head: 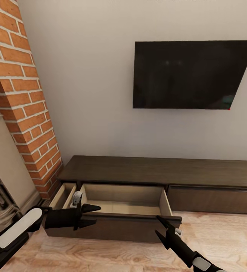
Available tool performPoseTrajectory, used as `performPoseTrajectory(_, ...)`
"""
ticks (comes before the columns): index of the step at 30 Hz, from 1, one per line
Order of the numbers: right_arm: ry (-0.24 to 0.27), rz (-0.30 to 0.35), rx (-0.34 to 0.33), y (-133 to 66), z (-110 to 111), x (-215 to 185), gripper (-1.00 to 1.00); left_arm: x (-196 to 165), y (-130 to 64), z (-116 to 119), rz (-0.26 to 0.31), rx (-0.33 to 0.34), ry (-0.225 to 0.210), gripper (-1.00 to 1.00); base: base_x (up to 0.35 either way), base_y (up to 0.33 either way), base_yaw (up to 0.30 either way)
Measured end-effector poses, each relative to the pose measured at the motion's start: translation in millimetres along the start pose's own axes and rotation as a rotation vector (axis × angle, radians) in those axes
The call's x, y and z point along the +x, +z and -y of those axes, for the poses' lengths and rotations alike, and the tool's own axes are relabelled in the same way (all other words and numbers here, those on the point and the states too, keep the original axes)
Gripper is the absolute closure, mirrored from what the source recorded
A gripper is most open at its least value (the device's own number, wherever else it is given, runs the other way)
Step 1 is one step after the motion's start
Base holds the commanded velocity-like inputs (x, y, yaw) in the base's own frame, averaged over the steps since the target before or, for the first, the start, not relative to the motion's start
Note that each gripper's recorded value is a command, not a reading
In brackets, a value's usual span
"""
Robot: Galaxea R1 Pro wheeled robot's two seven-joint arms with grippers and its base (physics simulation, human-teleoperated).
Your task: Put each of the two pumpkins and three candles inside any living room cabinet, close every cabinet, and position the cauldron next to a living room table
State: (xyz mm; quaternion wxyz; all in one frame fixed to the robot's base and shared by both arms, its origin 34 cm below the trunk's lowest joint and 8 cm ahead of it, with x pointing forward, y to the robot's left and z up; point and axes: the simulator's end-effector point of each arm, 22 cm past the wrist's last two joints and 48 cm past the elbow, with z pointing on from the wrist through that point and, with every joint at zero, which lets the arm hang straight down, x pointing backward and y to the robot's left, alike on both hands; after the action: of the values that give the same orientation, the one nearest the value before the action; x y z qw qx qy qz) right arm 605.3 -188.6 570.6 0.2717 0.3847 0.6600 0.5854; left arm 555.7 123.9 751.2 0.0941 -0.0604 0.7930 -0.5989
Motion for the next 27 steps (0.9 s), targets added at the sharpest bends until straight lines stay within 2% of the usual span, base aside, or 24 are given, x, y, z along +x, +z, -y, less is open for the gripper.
performPoseTrajectory(12,-0.005,0.003,0.000,0.0,0.2,-0.7,-1.00,-0.9,-0.8,-0.8,0.002,-0.002,-0.001,-1.00,-0.154,0.047,0.000)
performPoseTrajectory(22,-0.005,0.003,0.000,-0.1,0.1,-0.6,-1.00,-0.9,-1.0,-0.7,0.002,-0.002,-0.001,-1.00,-0.072,0.036,0.000)
performPoseTrajectory(27,-0.005,0.003,0.000,-0.1,0.1,-0.6,-1.00,-0.9,-1.1,-0.7,0.002,-0.002,0.000,-1.00,-0.011,0.156,0.000)
